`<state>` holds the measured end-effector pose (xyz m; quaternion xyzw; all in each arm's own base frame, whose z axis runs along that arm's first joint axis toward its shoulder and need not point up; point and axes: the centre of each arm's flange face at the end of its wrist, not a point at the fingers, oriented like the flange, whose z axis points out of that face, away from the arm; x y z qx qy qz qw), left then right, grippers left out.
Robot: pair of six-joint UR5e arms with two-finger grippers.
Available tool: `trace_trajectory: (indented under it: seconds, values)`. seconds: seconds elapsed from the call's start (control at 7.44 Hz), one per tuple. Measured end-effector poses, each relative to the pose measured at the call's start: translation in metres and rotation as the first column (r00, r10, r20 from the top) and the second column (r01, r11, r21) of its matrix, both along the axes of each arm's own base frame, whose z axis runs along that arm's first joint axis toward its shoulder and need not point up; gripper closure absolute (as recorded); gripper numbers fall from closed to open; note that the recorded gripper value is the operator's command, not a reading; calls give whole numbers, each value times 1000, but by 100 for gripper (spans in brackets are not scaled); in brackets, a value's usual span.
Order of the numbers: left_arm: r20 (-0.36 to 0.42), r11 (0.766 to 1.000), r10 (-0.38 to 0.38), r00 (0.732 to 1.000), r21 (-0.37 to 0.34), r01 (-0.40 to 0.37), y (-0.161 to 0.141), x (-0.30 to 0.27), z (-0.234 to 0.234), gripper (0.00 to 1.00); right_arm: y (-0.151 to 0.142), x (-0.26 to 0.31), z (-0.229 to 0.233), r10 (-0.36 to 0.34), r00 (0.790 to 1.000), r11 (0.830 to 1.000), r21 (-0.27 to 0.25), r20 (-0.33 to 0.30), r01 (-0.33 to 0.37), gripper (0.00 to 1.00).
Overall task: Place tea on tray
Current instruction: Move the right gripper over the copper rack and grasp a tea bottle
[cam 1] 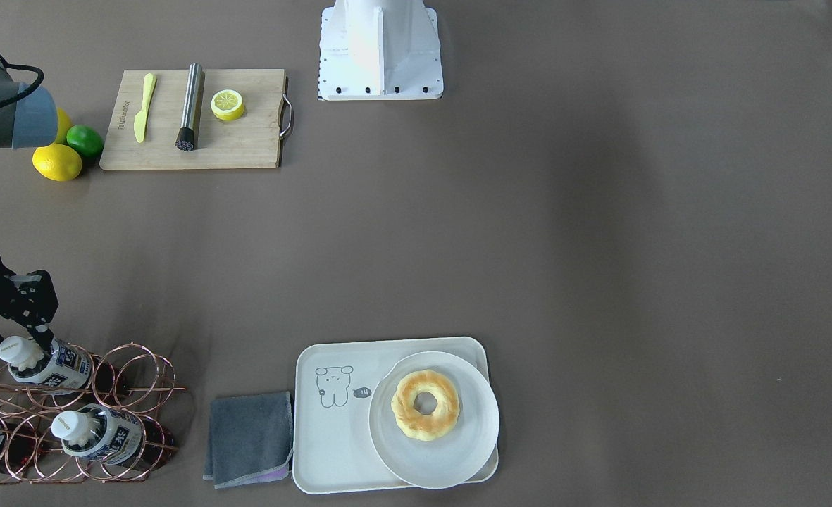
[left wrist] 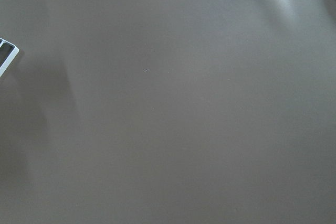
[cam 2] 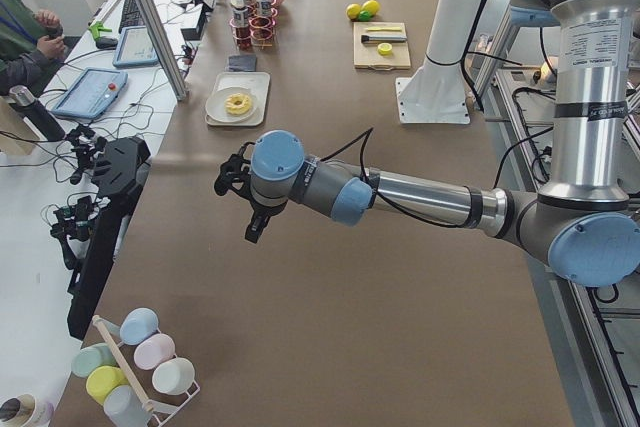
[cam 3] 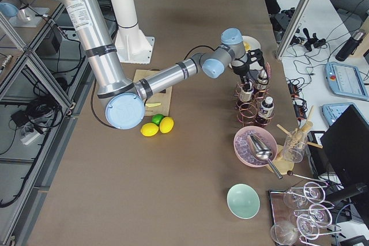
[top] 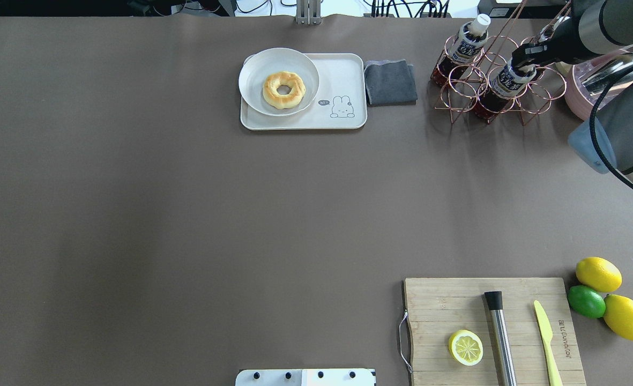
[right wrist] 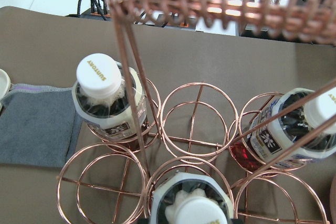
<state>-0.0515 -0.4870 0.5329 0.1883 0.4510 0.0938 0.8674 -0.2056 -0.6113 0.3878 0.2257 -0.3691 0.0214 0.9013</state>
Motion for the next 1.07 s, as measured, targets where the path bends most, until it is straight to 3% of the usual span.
trace_trajectory:
  seconds: [0.27,0.4,0.67,0.94,1.07]
  values:
    - [0,1000,0,1000,9,0,0,0,0,2,0,1,1,3,1000,1000,-2,-1,-3,45]
    - [0,1000,0,1000,12,0,1,0,0,2,-1,3,1,5,1000,1000,-2,-1,-5,50]
    - [0,1000,0,1000,14,0,1,0,1,2,-2,5,1,9,1000,1000,-2,0,-9,72]
    - [0,1000,1,1000,15,-1,1,0,1,2,-2,5,0,12,1000,1000,-3,2,-12,100]
    - [1,1000,1,1000,15,-1,1,0,1,2,-2,5,-1,13,1000,1000,-4,3,-13,100]
